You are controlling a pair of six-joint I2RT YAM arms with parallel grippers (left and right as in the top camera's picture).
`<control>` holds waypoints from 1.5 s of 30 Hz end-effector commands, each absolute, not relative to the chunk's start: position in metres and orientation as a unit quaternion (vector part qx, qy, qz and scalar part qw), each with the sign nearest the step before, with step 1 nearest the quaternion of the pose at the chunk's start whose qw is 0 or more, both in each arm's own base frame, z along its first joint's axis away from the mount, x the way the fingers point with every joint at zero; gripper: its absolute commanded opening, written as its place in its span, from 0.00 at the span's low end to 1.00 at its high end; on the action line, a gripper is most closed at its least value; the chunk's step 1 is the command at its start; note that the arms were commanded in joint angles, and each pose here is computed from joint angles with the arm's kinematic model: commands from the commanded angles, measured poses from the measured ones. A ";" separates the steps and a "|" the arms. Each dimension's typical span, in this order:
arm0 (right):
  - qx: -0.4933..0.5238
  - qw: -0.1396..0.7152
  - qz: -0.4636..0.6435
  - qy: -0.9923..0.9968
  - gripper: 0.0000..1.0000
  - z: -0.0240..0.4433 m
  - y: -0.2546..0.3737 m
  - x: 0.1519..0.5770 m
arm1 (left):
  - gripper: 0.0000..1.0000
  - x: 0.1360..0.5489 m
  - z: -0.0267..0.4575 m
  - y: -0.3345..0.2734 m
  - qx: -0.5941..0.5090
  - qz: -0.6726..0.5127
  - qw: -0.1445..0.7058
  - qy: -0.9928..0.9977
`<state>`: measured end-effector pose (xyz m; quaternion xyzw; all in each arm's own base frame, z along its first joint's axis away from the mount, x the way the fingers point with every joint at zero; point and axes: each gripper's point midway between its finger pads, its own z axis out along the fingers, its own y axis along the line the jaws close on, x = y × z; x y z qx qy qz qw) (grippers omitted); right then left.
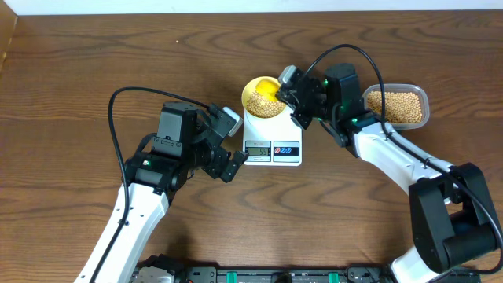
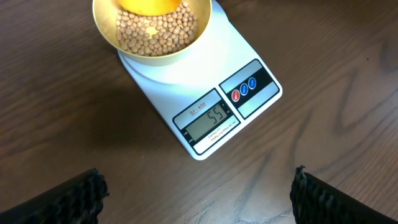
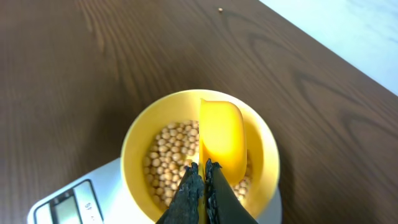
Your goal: Scoop item into bowl and weigh 50g on scale
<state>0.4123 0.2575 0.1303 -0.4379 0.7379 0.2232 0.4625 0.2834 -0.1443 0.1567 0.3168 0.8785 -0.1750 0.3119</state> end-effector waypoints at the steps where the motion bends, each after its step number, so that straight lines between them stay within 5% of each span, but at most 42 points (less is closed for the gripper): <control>1: -0.450 0.452 0.245 0.731 0.01 0.129 0.270 0.402 | 0.97 0.285 0.156 -0.142 0.312 -0.173 0.311 0.881; 14: -0.459 0.426 0.271 0.731 0.01 0.123 0.277 0.387 | 0.97 0.285 0.156 -0.142 0.312 -0.173 0.311 0.881; 45: -0.279 0.367 0.395 0.795 0.01 0.137 0.254 0.399 | 0.97 0.281 0.153 -0.141 0.311 -0.173 0.301 0.885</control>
